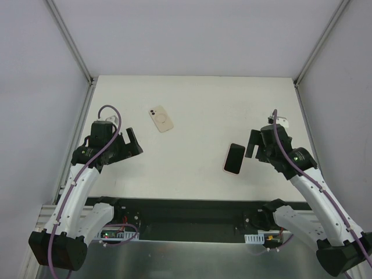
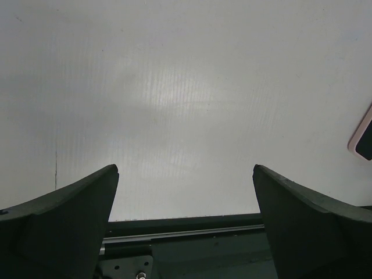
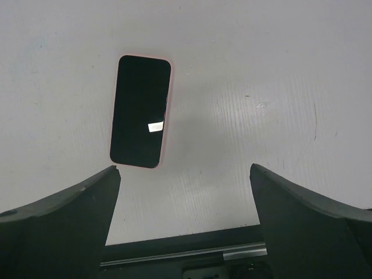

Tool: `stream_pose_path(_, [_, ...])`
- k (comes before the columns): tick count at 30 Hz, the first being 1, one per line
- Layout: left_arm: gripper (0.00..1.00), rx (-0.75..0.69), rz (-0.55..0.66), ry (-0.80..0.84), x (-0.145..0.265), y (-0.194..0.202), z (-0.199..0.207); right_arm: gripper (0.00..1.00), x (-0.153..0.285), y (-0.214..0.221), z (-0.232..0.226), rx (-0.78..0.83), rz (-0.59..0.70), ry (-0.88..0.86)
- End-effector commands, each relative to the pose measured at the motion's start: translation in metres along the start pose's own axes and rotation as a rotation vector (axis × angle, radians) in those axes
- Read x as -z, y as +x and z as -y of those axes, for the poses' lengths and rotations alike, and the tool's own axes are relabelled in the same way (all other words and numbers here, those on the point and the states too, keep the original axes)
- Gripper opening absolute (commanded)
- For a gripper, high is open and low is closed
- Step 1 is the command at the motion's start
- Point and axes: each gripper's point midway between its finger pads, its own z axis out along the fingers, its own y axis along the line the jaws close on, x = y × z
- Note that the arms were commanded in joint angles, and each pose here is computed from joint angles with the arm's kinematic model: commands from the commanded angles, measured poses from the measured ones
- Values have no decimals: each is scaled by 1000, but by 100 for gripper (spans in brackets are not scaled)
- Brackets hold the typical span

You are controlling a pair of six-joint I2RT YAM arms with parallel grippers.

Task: Take the phone out of the phone case
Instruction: Pick up the phone at the center of the board.

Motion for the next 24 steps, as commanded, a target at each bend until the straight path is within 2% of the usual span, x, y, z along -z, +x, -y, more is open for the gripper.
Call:
stream_pose_path(1, [99, -22, 33, 19, 5, -10, 4, 96, 2, -3, 1, -15, 19, 11])
stream_pose_path(11, [99, -26, 26, 22, 4, -8, 5, 96, -8, 1, -5, -28, -13, 67])
stream_pose_path(24, [99, -26, 2, 37, 3, -5, 7, 96, -55, 11, -98, 78, -103, 84])
